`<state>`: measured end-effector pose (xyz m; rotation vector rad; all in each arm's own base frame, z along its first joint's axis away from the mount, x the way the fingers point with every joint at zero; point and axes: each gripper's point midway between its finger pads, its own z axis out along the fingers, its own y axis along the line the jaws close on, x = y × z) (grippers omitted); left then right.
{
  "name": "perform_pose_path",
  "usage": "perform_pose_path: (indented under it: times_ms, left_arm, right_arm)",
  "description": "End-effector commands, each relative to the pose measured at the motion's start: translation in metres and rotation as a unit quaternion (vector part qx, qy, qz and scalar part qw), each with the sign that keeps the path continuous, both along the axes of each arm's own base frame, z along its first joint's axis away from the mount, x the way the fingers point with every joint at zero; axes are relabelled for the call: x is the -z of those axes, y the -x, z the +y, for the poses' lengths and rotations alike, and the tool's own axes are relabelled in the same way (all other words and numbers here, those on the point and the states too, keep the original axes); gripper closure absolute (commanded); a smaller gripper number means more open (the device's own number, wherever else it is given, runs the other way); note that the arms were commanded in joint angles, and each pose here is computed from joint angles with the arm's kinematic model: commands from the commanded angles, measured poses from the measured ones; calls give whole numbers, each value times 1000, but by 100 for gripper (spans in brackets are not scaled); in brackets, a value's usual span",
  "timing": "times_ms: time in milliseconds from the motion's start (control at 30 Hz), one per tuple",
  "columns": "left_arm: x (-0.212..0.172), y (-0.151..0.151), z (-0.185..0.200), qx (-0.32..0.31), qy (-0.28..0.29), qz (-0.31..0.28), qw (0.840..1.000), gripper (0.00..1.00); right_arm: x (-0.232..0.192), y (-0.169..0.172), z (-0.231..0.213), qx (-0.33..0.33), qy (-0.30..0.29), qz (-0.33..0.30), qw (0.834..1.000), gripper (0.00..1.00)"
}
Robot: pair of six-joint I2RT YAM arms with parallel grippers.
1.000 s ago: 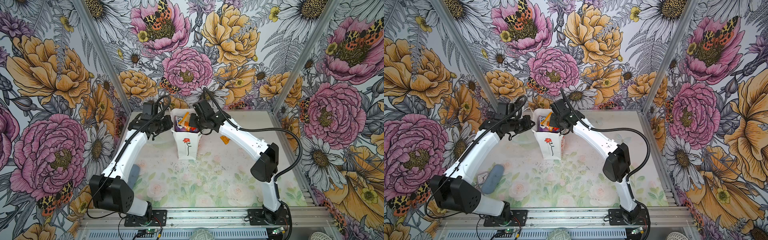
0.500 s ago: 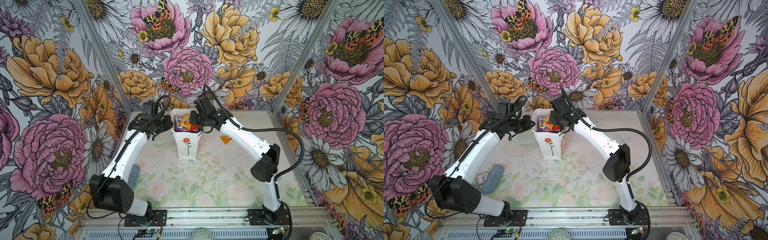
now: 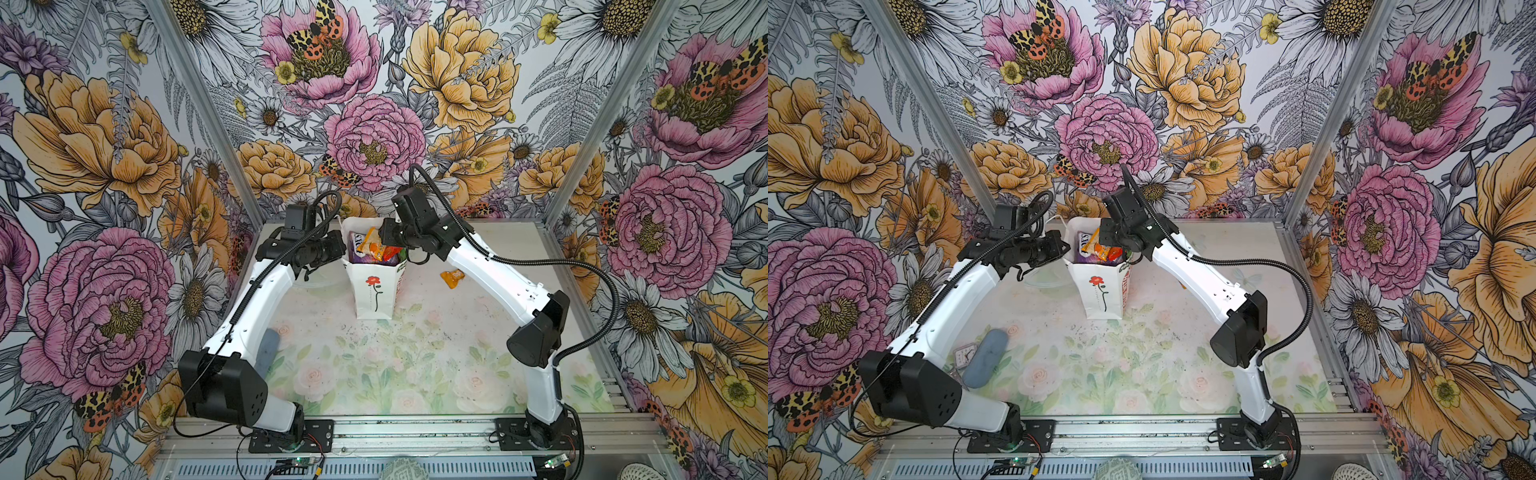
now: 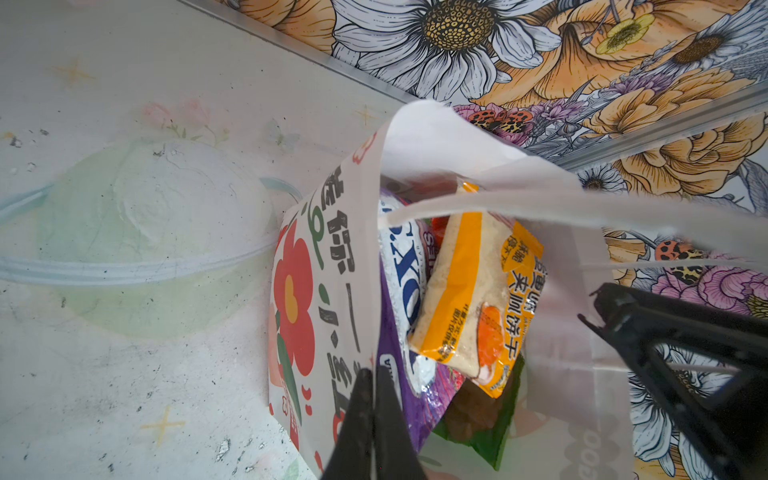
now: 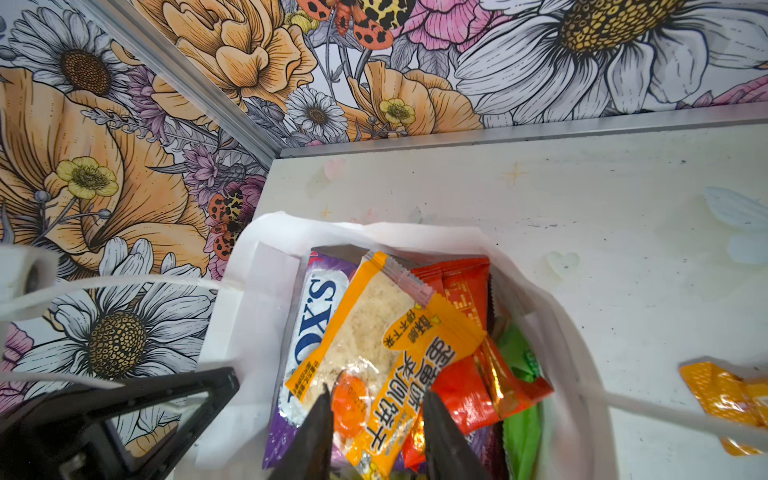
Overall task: Place the snacks into the paper bag
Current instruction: 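Lower the packet into the paper bag and open the right gripper, then raise the right gripper and move it over the small orange snack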
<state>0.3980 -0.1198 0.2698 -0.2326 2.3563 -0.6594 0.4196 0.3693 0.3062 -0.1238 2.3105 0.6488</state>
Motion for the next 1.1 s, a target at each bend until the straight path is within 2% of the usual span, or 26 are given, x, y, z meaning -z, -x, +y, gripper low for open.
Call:
perform_pose_path:
  times_ms: [0,333,533,833,1067]
  left_arm:
    - [-29,1,1,7,10,-49,999,96]
    - [-27,0,3,3,8,-47,999,97]
    - [-27,0,5,1,9,-47,999,97]
    - [-28,1,2,5,10,-47,999,97]
    - [-29,1,2,4,9,-48,999,97]
  right_arm:
    - [-52,20,1,-31,-30,-44,998,59]
    - [-106,49,-18,-66,-42,-100,992,52]
    - [-121,59,-61,-35,-16,-131,991,46]
    - [-107,63,-135,48,20,-132,990,44]
    - [-72,58,-182,106,44,-107,988,44]
